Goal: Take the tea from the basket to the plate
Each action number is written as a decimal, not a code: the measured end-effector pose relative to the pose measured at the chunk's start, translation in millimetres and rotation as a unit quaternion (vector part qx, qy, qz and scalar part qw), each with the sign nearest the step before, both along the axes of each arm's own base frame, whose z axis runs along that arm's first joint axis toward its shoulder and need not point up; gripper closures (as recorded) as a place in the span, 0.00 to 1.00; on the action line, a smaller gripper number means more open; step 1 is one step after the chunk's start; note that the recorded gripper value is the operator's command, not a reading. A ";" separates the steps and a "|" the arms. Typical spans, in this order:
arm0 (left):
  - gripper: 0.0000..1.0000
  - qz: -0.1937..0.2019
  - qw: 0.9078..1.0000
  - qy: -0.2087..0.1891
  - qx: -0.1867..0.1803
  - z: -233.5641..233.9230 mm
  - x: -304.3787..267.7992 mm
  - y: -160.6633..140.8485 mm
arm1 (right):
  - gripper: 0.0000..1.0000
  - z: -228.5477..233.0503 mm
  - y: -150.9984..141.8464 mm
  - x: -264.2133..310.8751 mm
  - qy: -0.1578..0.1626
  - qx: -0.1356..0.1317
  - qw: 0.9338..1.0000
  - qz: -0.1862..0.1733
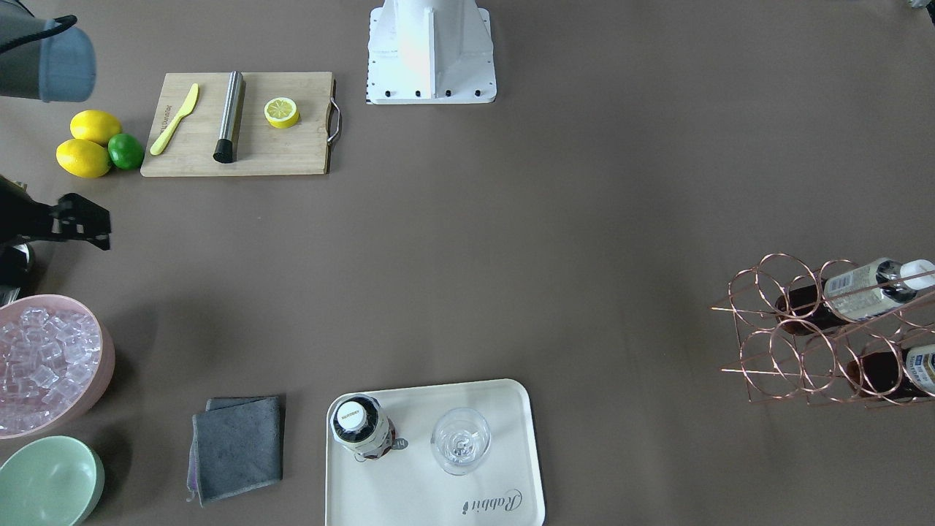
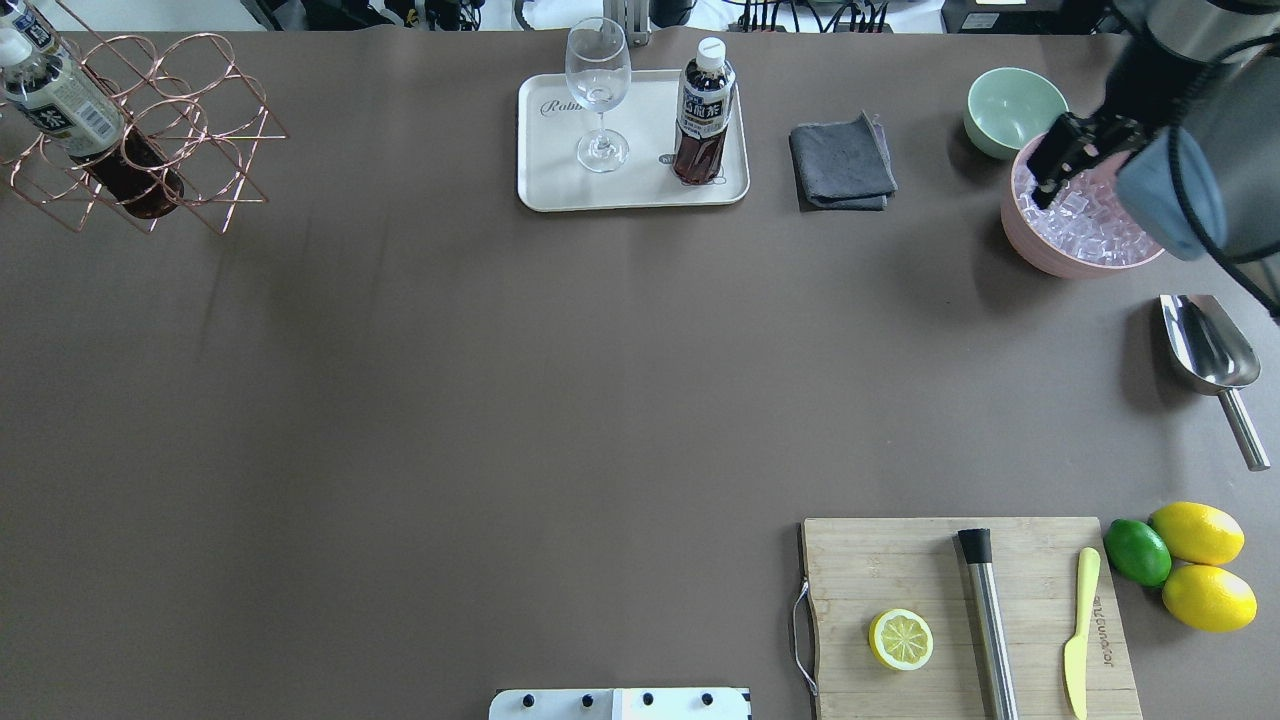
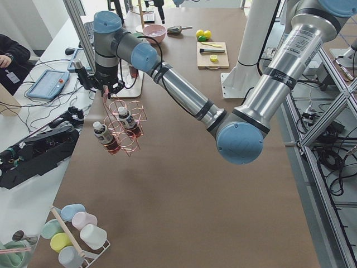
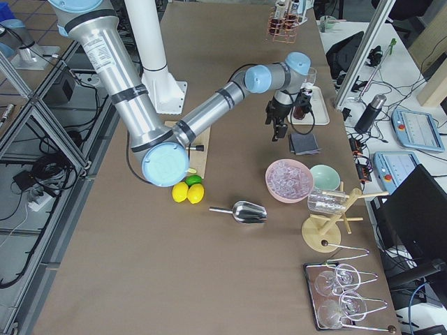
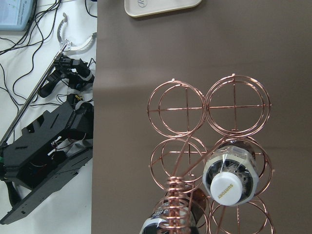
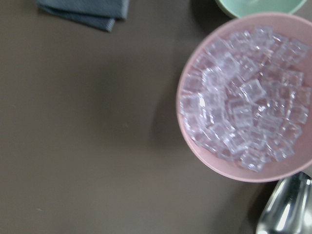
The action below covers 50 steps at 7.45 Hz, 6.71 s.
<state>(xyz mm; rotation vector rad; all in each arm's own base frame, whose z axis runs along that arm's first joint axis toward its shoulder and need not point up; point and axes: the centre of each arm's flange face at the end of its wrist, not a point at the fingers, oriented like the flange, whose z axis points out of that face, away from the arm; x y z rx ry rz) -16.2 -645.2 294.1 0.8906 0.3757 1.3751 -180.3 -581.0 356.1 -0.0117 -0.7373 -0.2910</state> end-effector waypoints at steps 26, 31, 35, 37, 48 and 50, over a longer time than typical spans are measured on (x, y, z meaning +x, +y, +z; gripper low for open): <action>1.00 -0.010 0.999 -0.018 -0.046 53.0 83.8 -85.3 | 0.00 331.7 164.4 265.2 -0.018 -0.050 0.987 0.150; 0.55 -0.018 0.998 -0.015 -0.055 53.6 83.7 -85.4 | 0.00 333.6 165.6 266.8 -0.026 -0.086 0.980 0.176; 0.02 -0.028 0.998 -0.010 -0.062 57.9 82.8 -84.4 | 0.00 309.3 158.3 264.2 -0.024 -0.042 0.987 0.155; 0.02 -0.030 0.998 -0.008 -0.061 58.4 82.6 -84.3 | 0.00 307.4 159.3 262.1 -0.018 -0.038 0.988 0.151; 0.02 -0.337 0.805 0.217 -0.437 118.1 -15.4 75.7 | 0.00 305.4 158.9 254.7 -0.013 -0.045 0.989 0.143; 0.02 -0.305 0.831 0.181 -0.428 183.2 -16.5 88.5 | 0.00 292.6 158.4 251.8 -0.009 -0.065 0.988 0.139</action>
